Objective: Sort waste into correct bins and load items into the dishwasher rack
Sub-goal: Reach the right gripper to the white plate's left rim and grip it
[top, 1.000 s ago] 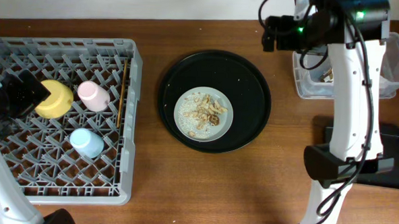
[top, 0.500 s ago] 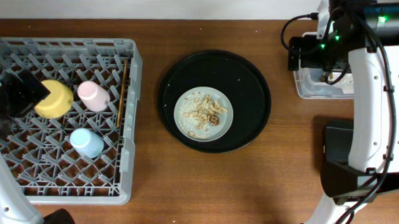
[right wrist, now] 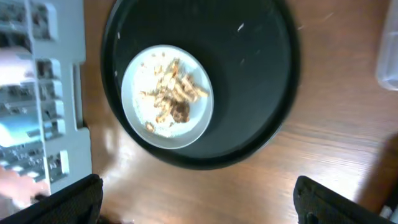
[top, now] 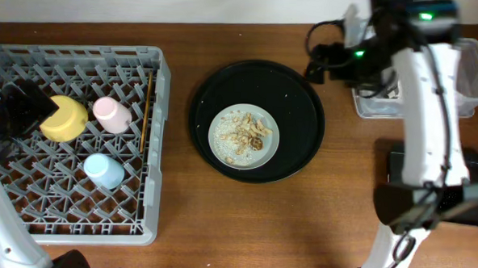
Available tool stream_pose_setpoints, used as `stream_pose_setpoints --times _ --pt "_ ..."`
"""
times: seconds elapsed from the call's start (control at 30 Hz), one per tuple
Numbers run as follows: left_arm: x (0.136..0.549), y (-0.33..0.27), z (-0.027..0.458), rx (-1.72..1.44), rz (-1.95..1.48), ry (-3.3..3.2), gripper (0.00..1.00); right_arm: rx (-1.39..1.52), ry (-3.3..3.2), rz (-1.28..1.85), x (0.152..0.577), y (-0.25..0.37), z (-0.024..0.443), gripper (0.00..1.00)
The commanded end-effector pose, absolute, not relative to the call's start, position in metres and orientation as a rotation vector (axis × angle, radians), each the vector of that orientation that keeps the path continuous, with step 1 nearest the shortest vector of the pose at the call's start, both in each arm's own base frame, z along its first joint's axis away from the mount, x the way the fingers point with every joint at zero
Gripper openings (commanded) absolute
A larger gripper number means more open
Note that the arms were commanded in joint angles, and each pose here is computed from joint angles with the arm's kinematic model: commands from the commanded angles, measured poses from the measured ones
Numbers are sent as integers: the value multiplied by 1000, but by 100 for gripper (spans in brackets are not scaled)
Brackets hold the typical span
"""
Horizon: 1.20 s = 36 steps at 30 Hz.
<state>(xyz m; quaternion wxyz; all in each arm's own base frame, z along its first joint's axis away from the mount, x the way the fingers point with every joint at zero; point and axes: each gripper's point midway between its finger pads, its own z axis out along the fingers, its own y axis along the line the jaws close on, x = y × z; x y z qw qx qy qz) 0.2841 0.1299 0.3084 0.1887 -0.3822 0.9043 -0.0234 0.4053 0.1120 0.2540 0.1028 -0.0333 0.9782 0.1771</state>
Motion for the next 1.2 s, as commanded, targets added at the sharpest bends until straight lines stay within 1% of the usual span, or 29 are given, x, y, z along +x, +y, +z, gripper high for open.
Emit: stream_pose_setpoints --times 0.0,0.07,0.13,0.23,0.3,0.33,0.4,0.43,0.47,0.53,0.6,0.67,0.77,0.87,1.03,1.17 --pt "284 130 309 -1087 -72 2536 100 -182 2923 438 410 163 225 98" --pt "285 130 309 -1087 -73 2536 100 -39 2892 263 422 182 212 98" --pt "284 130 309 -1087 -72 2536 100 55 2844 167 429 207 201 98" --pt "285 130 309 -1087 -73 2536 100 104 2772 72 434 256 174 99" --pt "285 130 309 -1087 -73 2536 100 140 2727 -22 435 279 150 89" --pt "285 130 309 -1087 -73 2536 100 149 2714 -70 433 294 130 81" --pt "284 130 309 -1087 -72 2536 100 127 2719 -84 429 311 109 78" --pt "285 130 309 -1087 -73 2536 100 122 2724 -85 427 320 98 75" --pt "285 130 309 -1087 -73 2536 100 103 2729 -86 425 328 87 68" --pt "284 130 309 -1087 -72 2536 100 80 2730 -89 421 340 72 62" --pt "284 131 309 -1090 -72 2534 100 64 2713 -125 418 346 63 59" --pt "284 131 309 -1091 -71 2534 100 62 2693 -163 416 347 59 55" --pt "284 131 309 -1091 -72 2534 100 41 2671 -216 414 347 53 50" --pt "284 131 309 -1091 -72 2534 100 31 2680 -259 413 344 39 48" --pt "284 131 309 -1090 -72 2534 100 18 2705 -286 409 343 26 46" --pt "284 131 309 -1091 -71 2534 100 21 2709 -294 407 341 25 35"
